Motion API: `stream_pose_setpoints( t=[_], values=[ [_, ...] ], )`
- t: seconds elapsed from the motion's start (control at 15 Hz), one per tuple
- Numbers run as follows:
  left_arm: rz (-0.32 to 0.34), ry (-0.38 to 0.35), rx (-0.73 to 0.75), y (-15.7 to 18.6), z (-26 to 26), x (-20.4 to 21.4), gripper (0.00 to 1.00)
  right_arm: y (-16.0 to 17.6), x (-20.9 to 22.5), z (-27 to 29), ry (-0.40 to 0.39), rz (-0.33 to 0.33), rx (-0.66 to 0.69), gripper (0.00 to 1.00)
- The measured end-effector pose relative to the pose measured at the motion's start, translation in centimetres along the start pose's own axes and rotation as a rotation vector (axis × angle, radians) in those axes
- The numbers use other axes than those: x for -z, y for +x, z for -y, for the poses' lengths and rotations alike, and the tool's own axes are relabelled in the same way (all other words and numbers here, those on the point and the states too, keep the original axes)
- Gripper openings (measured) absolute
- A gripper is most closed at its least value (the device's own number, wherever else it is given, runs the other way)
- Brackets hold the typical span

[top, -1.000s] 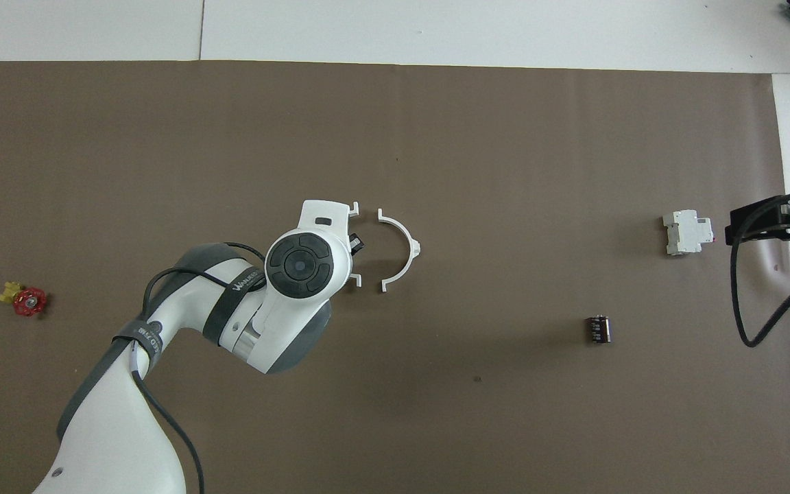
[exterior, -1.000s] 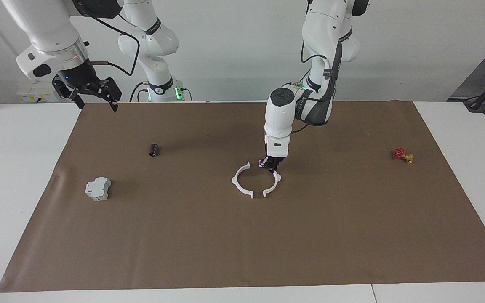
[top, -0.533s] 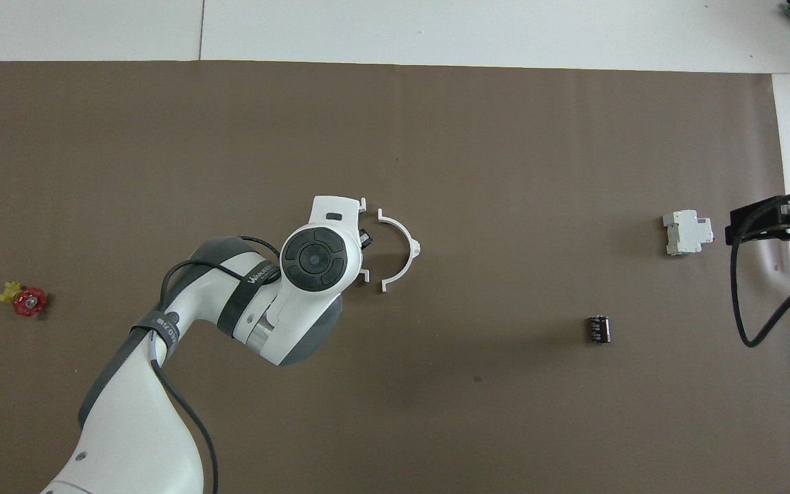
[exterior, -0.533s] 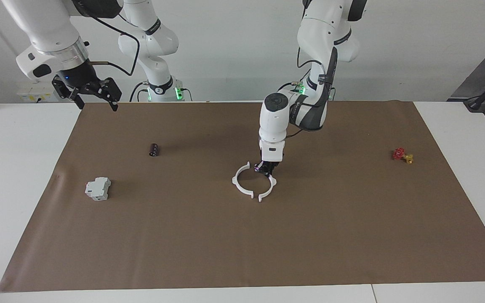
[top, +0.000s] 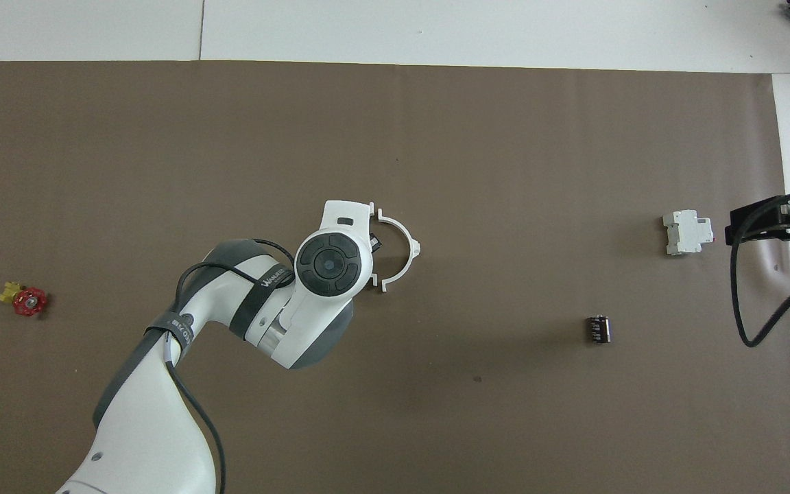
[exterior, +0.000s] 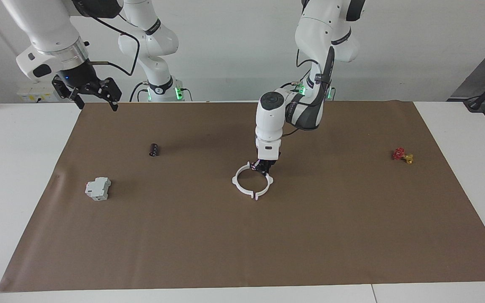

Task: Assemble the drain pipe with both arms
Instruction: 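Press the held half-ring onto the placed half-ring with the left gripper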

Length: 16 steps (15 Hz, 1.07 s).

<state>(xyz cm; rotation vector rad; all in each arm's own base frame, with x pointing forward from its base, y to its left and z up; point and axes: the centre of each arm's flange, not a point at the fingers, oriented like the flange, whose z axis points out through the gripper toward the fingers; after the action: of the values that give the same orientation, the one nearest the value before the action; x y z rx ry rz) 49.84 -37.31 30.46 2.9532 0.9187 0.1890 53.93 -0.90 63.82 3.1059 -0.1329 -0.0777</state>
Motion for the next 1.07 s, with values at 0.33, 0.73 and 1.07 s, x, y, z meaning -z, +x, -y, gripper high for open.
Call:
stream_pose_setpoints(
  t=[0.33,0.73,1.07],
  values=[
    [0.002,0.007,0.013,-0.5,-0.1,-0.1,0.07,0.0,0.0,0.0,0.0,0.0,0.0,1.0],
    [0.006,0.022,0.012,-0.7,0.0,-0.3,0.07,0.0,0.0,0.0,0.0,0.0,0.0,1.0],
    [0.006,0.022,0.006,-1.1,-0.1,-0.2,0.07,0.0,0.0,0.0,0.0,0.0,0.0,1.0]
  ],
)
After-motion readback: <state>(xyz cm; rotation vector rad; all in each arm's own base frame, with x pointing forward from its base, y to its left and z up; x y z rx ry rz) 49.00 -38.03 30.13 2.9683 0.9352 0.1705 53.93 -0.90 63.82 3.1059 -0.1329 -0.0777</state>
